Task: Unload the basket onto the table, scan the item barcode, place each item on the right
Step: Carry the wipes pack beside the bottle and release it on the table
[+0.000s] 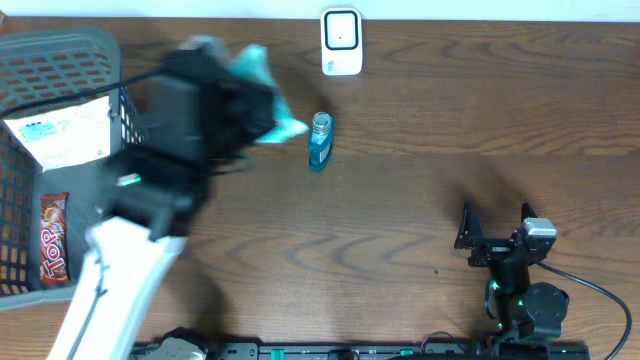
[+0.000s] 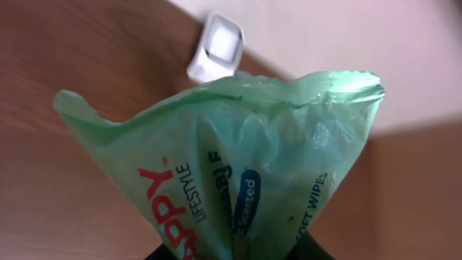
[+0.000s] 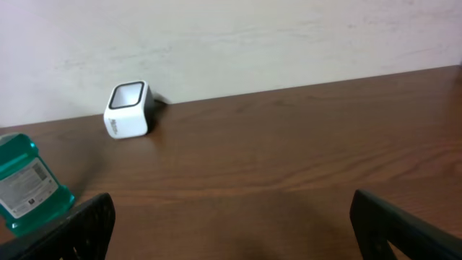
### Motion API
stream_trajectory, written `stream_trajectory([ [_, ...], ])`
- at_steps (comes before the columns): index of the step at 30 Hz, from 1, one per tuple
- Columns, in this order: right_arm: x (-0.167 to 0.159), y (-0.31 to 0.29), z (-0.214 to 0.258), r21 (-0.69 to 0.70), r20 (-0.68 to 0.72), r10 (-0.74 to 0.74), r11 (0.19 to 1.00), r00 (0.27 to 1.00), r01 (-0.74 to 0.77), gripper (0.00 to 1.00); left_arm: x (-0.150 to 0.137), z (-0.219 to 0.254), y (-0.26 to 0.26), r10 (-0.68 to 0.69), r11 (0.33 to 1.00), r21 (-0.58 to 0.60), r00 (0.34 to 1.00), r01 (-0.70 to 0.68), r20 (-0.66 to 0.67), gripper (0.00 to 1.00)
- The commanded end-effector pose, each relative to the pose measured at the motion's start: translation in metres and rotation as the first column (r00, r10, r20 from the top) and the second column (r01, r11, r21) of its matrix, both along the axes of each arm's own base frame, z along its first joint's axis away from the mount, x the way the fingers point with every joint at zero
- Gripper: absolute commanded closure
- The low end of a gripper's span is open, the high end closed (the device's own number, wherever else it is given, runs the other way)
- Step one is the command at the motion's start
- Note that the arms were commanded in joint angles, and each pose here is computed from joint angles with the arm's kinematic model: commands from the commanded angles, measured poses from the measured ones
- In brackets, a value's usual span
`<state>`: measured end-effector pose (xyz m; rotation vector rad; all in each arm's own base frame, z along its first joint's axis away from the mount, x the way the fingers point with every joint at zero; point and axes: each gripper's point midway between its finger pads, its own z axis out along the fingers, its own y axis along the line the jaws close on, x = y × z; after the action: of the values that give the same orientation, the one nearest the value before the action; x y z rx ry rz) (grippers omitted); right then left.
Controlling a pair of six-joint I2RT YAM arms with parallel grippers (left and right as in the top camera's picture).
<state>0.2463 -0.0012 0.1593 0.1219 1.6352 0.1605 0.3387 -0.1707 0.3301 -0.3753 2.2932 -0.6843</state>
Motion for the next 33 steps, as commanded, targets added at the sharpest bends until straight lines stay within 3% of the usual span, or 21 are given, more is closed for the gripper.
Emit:
stream_trajectory([
  [1,0.0,0.001,-0.001,-0.008,0.001,0.004,1.0,1.0,-0.004,0.01,0.005,-0.041,-0.045,-0.106,0.96,0.261,0.994,0.1,0.008,0.83],
  [4,0.0,0.001,-0.001,-0.008,0.001,0.004,1.0,1.0,-0.004,0.01,0.003,-0.089,-0.089,-0.169,0.916,0.36,0.984,0.179,-0.059,0.83],
  [10,0.0,0.001,-0.001,-0.008,0.001,0.004,1.0,1.0,-0.004,0.01,0.003,-0.181,-0.142,-0.233,0.844,0.447,0.953,0.296,-0.191,0.83],
  [18,0.0,0.001,-0.001,-0.008,0.001,0.004,1.0,1.0,-0.004,0.01,0.006,-0.282,-0.145,-0.192,0.774,0.522,0.918,0.358,-0.346,0.83],
  [24,0.0,0.001,-0.001,-0.008,0.001,0.004,1.0,1.0,-0.004,0.01,0.004,-0.315,-0.142,-0.173,0.747,0.544,0.902,0.382,-0.395,0.83],
  [25,0.0,0.001,-0.001,-0.008,0.001,0.004,1.0,1.0,-0.004,0.01,0.005,-0.314,-0.144,-0.176,0.75,0.542,0.904,0.38,-0.39,0.76],
  [31,0.0,0.001,-0.001,-0.008,0.001,0.004,1.0,1.0,-0.004,0.01,0.013,-0.277,-0.153,-0.278,0.725,0.549,0.906,0.417,-0.32,0.11],
  [33,0.0,0.001,-0.001,-0.008,0.001,0.004,1.0,1.0,-0.004,0.01,0.015,-0.256,-0.155,-0.301,0.732,0.544,0.911,0.411,-0.284,0.06],
])
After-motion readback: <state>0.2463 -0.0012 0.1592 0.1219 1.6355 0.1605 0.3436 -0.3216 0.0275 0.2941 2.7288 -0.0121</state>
